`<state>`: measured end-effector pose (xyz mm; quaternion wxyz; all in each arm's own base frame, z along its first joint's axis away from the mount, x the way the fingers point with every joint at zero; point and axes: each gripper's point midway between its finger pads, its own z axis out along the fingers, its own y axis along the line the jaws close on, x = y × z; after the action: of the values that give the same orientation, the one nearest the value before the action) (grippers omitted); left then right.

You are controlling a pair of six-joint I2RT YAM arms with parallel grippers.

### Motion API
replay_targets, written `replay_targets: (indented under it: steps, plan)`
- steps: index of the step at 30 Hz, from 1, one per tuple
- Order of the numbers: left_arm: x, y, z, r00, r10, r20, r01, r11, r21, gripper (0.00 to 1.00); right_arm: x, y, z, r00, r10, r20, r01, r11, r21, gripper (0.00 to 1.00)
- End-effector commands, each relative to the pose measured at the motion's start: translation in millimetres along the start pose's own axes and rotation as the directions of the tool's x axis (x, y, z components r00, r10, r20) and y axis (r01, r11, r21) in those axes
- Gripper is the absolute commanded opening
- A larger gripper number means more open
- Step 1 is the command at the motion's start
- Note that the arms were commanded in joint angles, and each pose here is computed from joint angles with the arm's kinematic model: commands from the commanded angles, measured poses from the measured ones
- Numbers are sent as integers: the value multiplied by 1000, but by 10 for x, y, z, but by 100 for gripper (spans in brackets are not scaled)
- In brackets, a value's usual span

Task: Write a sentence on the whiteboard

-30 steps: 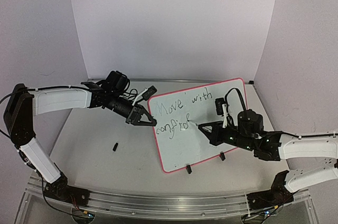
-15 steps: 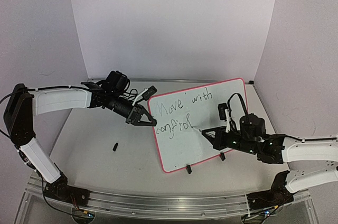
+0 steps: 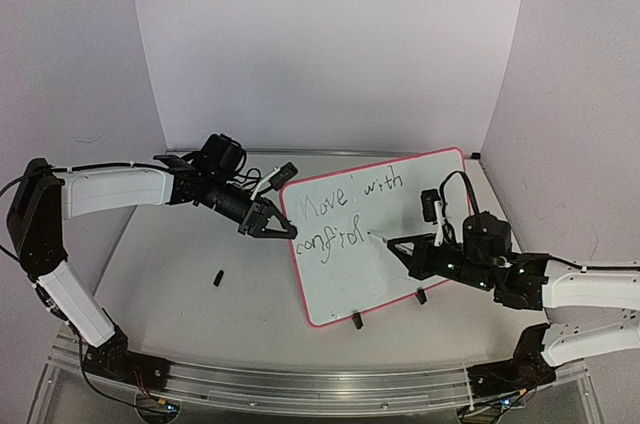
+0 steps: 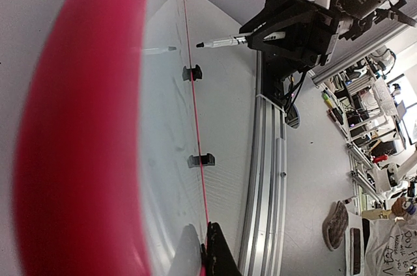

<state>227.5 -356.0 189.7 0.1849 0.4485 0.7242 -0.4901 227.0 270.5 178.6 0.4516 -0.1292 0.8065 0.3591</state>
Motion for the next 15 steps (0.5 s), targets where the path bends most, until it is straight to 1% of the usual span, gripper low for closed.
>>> replay_targets:
  steps: [1,6,15]
  plan:
    - [82,-97,91,997,59,-50,-58,998,21,0,-182,79,74,999,-32,42,32,999,-1,0]
    - [88,-94,95,997,58,-52,-57,998,21,0,-194,88,122,998,-37,47,37,999,-3,0]
    - [81,-99,91,997,60,-51,-58,998,22,0,-179,-102,127,998,-24,61,18,995,94,0]
